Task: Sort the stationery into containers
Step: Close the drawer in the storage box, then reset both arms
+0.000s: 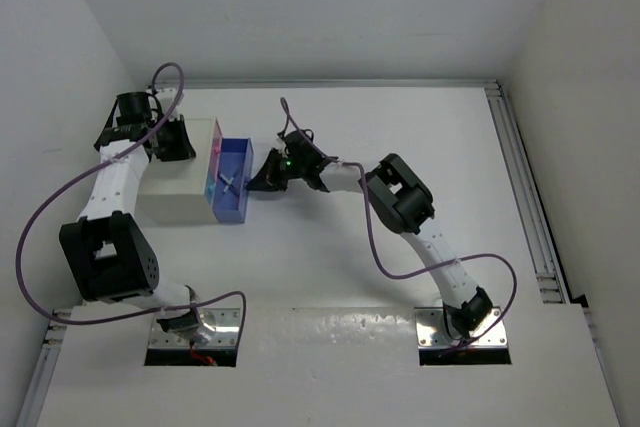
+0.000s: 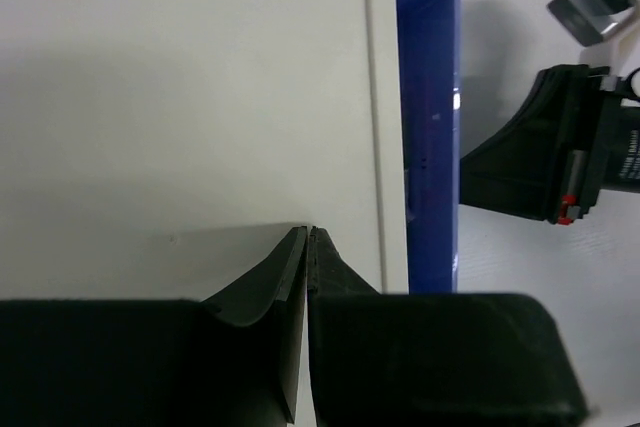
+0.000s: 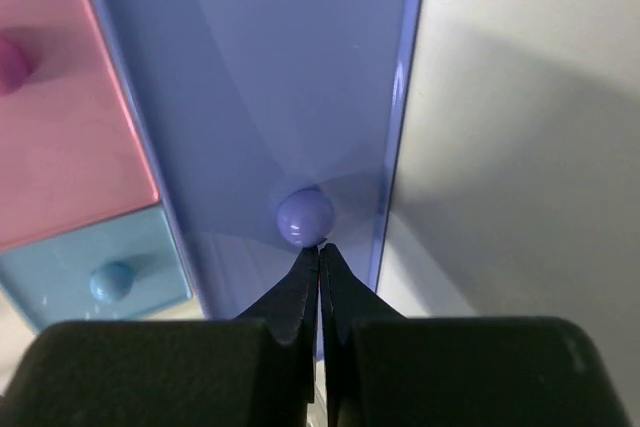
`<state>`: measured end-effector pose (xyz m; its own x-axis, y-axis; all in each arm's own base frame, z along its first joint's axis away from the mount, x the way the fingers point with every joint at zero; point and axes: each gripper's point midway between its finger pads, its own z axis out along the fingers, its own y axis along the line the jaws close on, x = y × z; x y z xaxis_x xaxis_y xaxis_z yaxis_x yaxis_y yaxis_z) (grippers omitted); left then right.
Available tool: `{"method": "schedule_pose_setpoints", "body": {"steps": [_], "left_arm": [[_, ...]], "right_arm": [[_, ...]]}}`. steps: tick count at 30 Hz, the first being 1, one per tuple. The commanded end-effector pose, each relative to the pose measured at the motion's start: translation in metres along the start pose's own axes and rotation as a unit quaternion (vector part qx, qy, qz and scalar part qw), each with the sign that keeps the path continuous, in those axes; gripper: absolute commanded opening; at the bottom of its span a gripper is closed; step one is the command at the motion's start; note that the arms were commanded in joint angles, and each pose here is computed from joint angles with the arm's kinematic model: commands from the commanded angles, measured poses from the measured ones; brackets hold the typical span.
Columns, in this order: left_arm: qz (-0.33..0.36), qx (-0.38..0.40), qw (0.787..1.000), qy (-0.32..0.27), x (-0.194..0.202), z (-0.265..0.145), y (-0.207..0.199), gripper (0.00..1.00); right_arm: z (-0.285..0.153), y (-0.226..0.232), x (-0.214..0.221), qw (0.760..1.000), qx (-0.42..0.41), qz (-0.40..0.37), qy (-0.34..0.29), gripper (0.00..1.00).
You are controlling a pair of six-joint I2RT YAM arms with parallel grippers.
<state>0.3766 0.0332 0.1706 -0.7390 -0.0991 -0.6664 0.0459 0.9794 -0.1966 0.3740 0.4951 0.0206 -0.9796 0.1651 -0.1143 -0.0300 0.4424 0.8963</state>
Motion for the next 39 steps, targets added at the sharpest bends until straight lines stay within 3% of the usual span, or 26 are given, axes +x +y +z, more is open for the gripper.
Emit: {"method": "schedule_pose_setpoints", "body": {"steps": [1, 7, 15, 20, 25, 29, 30, 33, 35, 36, 37, 38, 39], "left_arm": [[-0.006, 0.013, 0.999, 0.048, 0.034, 0.009, 0.003, 0.12], [-0.015, 0.022, 0.998, 0.057, 0.047, 0.015, 0.001, 0.12], [-0.017, 0.026, 0.997, 0.068, 0.055, 0.020, 0.003, 0.12], [-0.012, 0.047, 0.997, 0.059, 0.052, 0.018, -0.005, 0.18], [0.000, 0.077, 0.997, 0.014, 0.022, 0.010, -0.017, 0.21], [0.029, 0.110, 0.992, -0.063, -0.027, -0.008, -0.036, 0.24], [0.044, 0.114, 0.989, -0.084, -0.045, -0.017, -0.043, 0.25], [0.089, 0.140, 0.979, -0.115, -0.073, -0.032, -0.074, 0.39], [0.120, 0.151, 0.975, -0.109, -0.075, -0.032, -0.097, 0.51], [0.128, 0.150, 0.975, -0.105, -0.075, -0.031, -0.104, 0.56], [0.146, 0.162, 0.971, -0.096, -0.072, -0.028, -0.123, 0.60], [0.144, 0.159, 0.973, -0.083, -0.067, -0.026, -0.122, 0.79], [0.165, 0.184, 0.966, -0.073, -0.058, -0.023, -0.145, 0.88]], "right_arm": [[0.017, 0.049, 0.003, 0.997, -0.074, -0.014, -0.007, 0.00], [0.043, 0.072, 0.012, 0.994, -0.108, -0.031, -0.009, 0.00], [0.066, 0.058, 0.014, 0.993, -0.114, -0.015, -0.009, 0.00], [0.067, 0.053, 0.013, 0.992, -0.124, -0.017, -0.006, 0.01], [0.028, 0.059, -0.008, 0.990, -0.138, -0.030, -0.013, 0.01], [-0.028, 0.074, -0.037, 0.989, -0.120, -0.087, -0.025, 0.02], [-0.058, 0.096, -0.055, 0.984, -0.126, -0.115, -0.041, 0.02], [-0.108, 0.077, -0.080, 0.975, -0.063, -0.208, -0.049, 0.11], [-0.157, 0.070, -0.093, 0.973, -0.005, -0.225, -0.043, 0.45], [-0.173, 0.062, -0.095, 0.958, 0.019, -0.283, -0.039, 0.57], [-0.203, 0.057, -0.089, 0.956, 0.058, -0.286, -0.035, 0.64], [-0.222, 0.048, -0.091, 0.949, 0.081, -0.304, -0.038, 0.72], [-0.248, 0.014, -0.091, 0.941, 0.117, -0.315, -0.034, 0.76]]}}
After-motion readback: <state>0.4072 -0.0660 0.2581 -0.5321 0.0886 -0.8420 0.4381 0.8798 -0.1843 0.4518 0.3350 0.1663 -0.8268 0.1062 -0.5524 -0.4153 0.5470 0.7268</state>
